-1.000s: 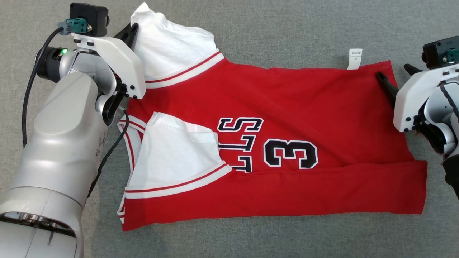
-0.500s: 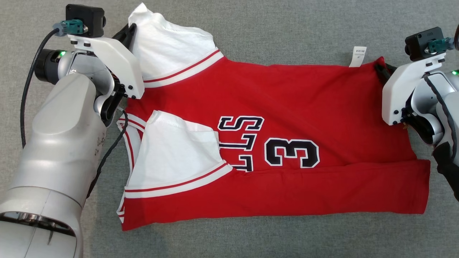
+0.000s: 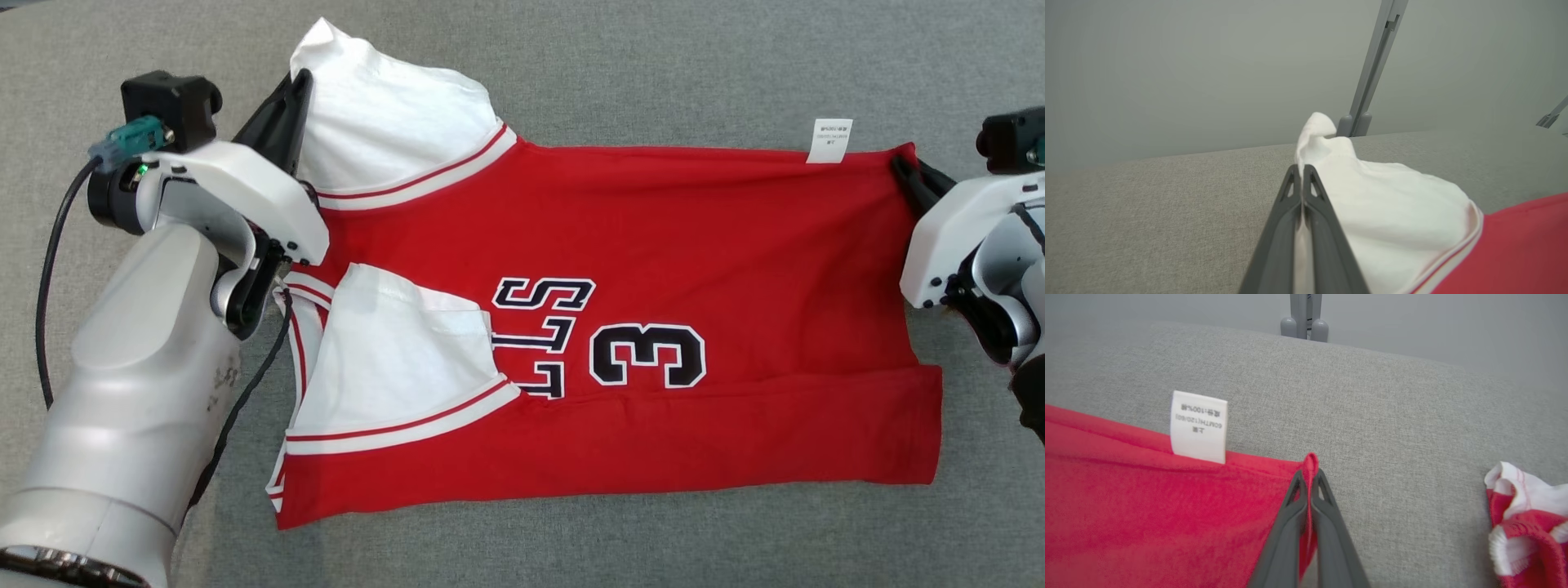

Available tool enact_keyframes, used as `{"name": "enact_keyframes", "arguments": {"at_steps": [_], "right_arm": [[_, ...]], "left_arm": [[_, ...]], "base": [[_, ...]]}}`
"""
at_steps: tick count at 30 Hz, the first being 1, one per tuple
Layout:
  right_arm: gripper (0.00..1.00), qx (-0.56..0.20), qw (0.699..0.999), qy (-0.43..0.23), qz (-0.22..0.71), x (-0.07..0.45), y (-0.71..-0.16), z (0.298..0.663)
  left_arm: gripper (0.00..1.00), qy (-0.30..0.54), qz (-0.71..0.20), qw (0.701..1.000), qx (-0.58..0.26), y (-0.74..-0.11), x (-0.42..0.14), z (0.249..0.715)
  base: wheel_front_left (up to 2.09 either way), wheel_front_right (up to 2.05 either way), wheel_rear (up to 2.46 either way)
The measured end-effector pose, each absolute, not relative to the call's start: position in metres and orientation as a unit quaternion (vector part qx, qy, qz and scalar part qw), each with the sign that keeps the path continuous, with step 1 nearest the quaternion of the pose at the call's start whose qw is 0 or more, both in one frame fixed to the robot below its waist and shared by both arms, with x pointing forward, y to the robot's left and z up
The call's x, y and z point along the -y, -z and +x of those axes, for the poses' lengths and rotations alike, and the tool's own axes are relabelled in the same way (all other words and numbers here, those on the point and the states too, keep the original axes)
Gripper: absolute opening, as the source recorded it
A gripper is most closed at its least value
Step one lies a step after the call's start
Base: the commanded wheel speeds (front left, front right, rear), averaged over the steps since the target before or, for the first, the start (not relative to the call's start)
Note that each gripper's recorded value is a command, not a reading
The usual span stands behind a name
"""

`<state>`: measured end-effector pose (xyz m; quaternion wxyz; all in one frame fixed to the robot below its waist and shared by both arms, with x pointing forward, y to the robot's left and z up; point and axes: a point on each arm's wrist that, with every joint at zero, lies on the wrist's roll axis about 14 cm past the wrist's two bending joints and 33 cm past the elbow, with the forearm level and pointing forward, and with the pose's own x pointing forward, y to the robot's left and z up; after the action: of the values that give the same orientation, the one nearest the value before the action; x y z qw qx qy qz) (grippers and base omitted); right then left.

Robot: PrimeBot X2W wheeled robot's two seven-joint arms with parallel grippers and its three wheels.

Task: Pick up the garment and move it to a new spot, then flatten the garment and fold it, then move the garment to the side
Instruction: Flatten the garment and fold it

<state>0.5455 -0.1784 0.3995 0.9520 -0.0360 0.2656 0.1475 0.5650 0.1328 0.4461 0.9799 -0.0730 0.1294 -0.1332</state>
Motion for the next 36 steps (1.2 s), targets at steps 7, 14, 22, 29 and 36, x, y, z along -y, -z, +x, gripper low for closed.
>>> {"name": "enact_keyframes", "arguments": {"at_steps": [7,14,22,29,36], "right_arm": [[0.0,-0.214,0.964,-0.157,0.008,0.175,-0.414,0.522],[0.0,-0.169,0.971,-0.166,0.039,0.176,-0.432,0.493],[0.0,-0.163,0.971,-0.165,0.059,0.178,-0.43,0.456],[0.0,-0.169,0.971,-0.149,0.075,0.181,-0.424,0.431],[1.0,-0.157,0.976,-0.132,0.079,0.183,-0.425,0.411]], "left_arm": [[0.0,0.148,-0.096,0.98,-0.093,-0.455,-0.137,0.532],[0.0,0.149,-0.121,0.98,-0.055,-0.471,-0.138,0.49],[0.0,0.129,-0.144,0.979,-0.07,-0.461,-0.136,0.436],[0.0,0.108,-0.178,0.973,-0.096,-0.45,-0.132,0.401],[1.0,0.076,-0.223,0.967,-0.099,-0.448,-0.136,0.384]], "base": [[0.0,0.0,0.0],[0.0,0.0,0.0],[0.0,0.0,0.0],[0.0,0.0,0.0],[0.0,0.0,0.0]]}}
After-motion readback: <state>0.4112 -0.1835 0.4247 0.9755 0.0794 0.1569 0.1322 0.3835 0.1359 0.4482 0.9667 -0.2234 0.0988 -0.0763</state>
